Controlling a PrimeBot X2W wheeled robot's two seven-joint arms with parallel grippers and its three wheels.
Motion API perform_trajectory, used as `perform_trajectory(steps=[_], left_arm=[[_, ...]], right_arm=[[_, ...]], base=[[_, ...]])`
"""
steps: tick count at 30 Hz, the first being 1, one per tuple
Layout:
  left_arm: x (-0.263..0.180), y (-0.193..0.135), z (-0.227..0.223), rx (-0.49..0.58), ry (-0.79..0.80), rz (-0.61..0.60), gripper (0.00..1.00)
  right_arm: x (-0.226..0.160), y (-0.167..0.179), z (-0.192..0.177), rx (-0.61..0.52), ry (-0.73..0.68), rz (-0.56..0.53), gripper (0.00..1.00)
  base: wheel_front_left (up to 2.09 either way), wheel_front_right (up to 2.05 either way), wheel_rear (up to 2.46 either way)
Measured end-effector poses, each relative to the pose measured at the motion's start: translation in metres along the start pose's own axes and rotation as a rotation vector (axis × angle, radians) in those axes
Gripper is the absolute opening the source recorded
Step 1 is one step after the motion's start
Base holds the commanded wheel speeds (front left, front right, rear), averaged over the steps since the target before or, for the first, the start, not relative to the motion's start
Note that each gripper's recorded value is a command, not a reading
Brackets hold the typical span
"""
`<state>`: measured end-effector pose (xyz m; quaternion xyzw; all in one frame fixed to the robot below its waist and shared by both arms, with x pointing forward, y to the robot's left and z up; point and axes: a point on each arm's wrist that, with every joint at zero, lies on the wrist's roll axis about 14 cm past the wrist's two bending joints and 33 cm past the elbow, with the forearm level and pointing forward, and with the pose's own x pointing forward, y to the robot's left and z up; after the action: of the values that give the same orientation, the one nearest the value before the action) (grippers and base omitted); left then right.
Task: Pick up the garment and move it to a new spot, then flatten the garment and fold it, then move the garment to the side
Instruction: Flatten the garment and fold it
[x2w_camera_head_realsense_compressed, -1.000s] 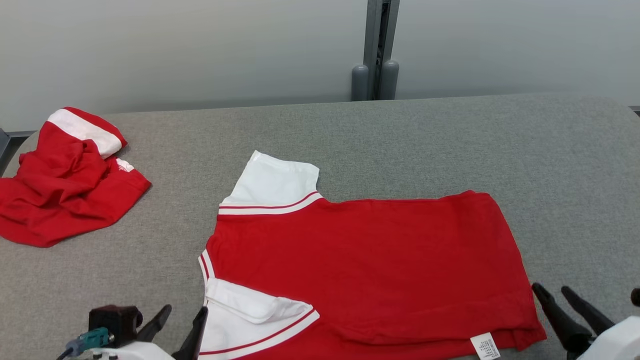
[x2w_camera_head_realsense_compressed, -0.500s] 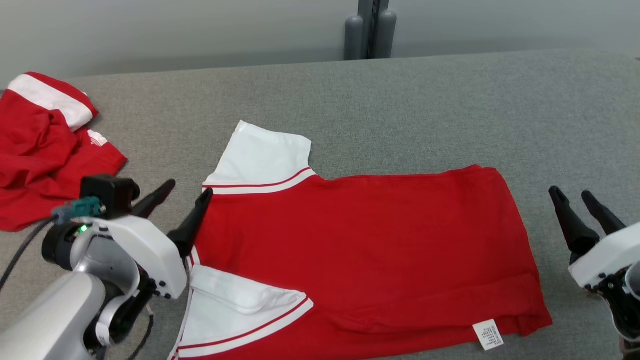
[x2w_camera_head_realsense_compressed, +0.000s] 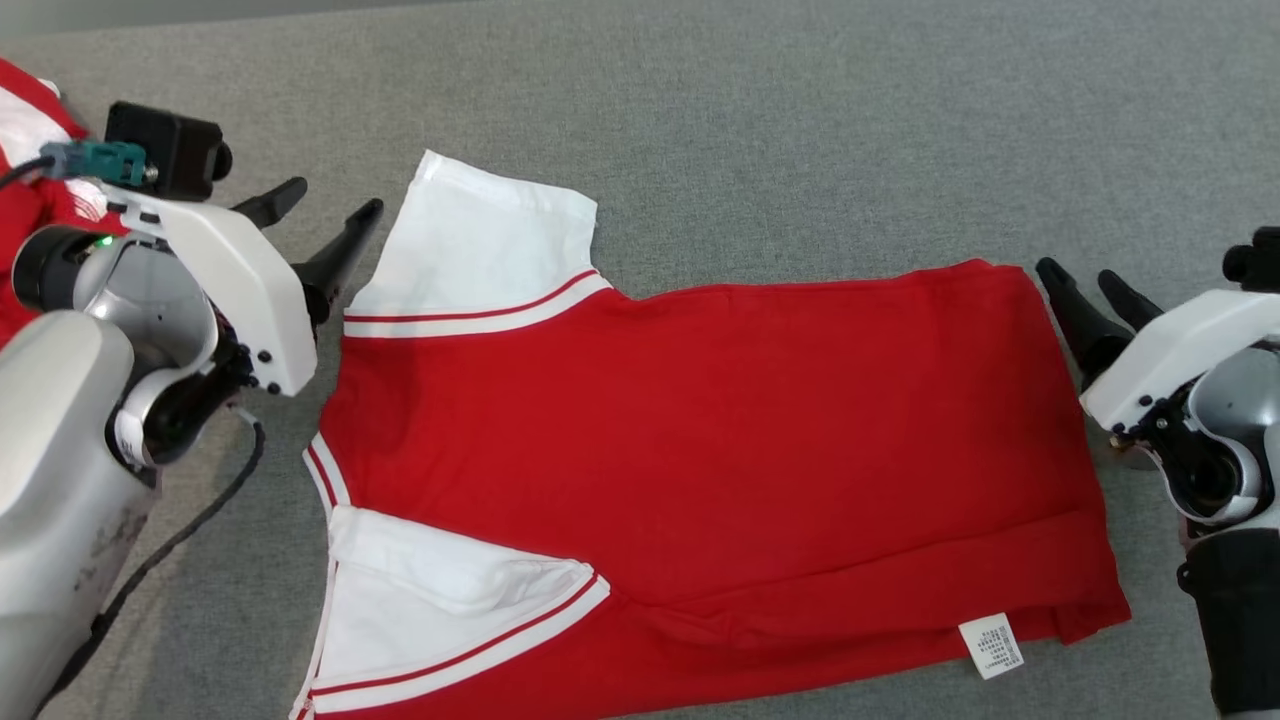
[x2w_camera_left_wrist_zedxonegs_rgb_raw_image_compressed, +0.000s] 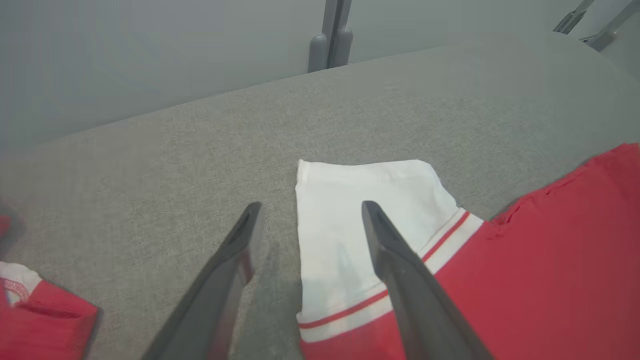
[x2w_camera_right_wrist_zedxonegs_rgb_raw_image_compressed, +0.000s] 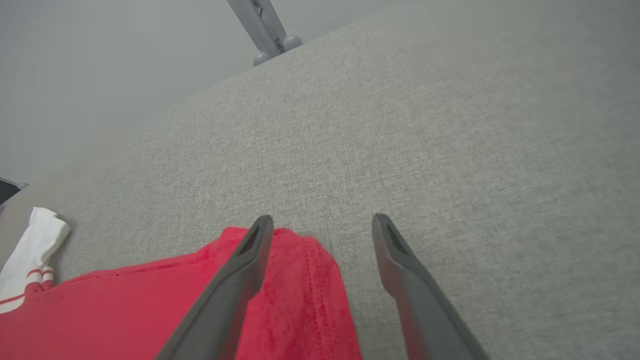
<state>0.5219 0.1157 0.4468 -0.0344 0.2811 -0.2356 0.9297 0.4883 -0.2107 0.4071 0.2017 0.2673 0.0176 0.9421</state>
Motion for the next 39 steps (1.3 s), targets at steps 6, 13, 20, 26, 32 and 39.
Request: perform_trajectory(steps=[6,13,20,26,32,39], left_arm=[[0.031,0.014,-0.002,0.005,0.089,-0.014,1.00],[0.060,0.029,-0.012,-0.005,0.203,-0.011,1.00],[0.084,0.024,-0.032,-0.034,0.285,-0.039,1.00],[0.096,0.019,-0.043,-0.045,0.314,-0.063,1.00],[0.106,0.029,-0.043,-0.052,0.300,-0.039,1.00],[0.108,0.015,-0.043,-0.105,0.324,-0.095,0.29]], right_arm=[[0.021,0.007,-0.020,0.004,0.095,0.024,1.00],[0.038,0.011,-0.026,-0.002,0.138,0.042,1.00],[0.045,0.014,-0.032,-0.004,0.163,0.059,1.00],[0.046,0.015,-0.035,-0.001,0.169,0.066,0.54],[0.048,0.015,-0.037,0.000,0.171,0.072,0.49],[0.049,0.017,-0.039,0.008,0.173,0.083,0.00]], base=[[0.00,0.00,0.00],[0.00,0.00,0.00],[0.00,0.00,0.00],[0.00,0.00,0.00],[0.00,0.00,0.00],[0.00,0.00,0.00]])
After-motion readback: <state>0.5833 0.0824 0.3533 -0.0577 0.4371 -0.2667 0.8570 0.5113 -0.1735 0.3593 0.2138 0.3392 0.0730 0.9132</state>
